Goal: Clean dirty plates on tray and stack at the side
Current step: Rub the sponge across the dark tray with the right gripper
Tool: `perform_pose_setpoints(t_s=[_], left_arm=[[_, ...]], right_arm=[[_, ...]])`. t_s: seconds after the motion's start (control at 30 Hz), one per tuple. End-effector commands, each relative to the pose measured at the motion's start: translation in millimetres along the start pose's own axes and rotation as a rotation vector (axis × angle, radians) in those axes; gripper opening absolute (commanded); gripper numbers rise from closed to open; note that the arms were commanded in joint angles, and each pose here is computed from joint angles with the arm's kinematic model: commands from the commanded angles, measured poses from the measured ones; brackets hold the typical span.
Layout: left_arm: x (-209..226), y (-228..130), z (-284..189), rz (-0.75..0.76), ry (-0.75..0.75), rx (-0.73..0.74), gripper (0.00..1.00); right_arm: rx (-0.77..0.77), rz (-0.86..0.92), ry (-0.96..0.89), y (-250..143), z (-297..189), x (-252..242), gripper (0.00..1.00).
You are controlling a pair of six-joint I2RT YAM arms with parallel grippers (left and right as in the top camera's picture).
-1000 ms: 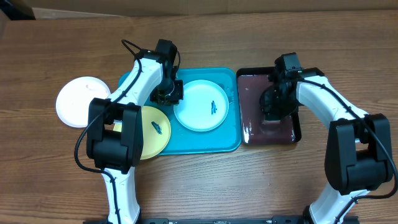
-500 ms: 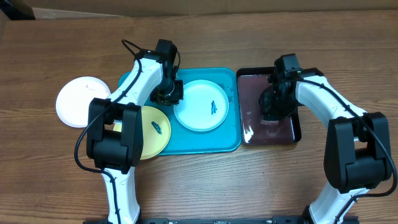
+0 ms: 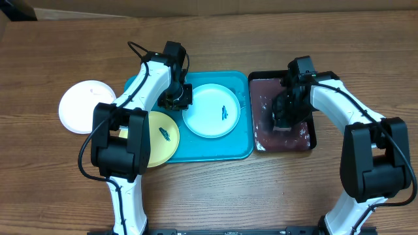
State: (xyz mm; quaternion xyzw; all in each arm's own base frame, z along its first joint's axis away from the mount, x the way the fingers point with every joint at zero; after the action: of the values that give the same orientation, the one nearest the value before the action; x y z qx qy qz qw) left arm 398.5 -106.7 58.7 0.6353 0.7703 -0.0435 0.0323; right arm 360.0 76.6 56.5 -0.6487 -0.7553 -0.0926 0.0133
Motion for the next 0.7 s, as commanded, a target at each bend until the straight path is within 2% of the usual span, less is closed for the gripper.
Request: perform_pose_setpoints(t_s=[0.0, 0.5, 0.6, 0.67], left_arm=[[3.6, -0.4, 6.3, -0.018, 0.016, 0.012, 0.24], [3.7, -0.6, 6.3, -0.018, 0.017, 0.013, 0.24], [3.9, -1.1, 6.3, -0.019, 0.018, 0.015, 0.24], [3.9, -1.1, 6.3, -0.019, 0.018, 0.015, 0.24]], right_arm=[[-0.044, -0.007, -0.018, 10.7, 0.8, -1.6, 0.67], [-0.098, -0.009, -0.057, 17.9, 12.2, -8.2, 0.71], [-0.114, -0.01, -0.064, 21.0, 11.9, -8.9, 0.68], [-0.119, -0.011, -0.064, 22.0, 11.8, -8.9, 0.59]])
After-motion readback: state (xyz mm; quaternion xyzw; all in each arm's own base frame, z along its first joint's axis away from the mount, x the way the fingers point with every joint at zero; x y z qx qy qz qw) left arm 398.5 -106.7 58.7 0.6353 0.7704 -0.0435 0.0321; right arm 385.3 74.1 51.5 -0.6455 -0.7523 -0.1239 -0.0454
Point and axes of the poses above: each gripper's point midway between its finger pads, its own z axis out along the fingers, its own x axis along the line the jaws close on, y = z × x, the point moved 4 cm from there along -z, back along the fingers, and after that the axes turned 9 degrees about -z, right-handed, at the moved point
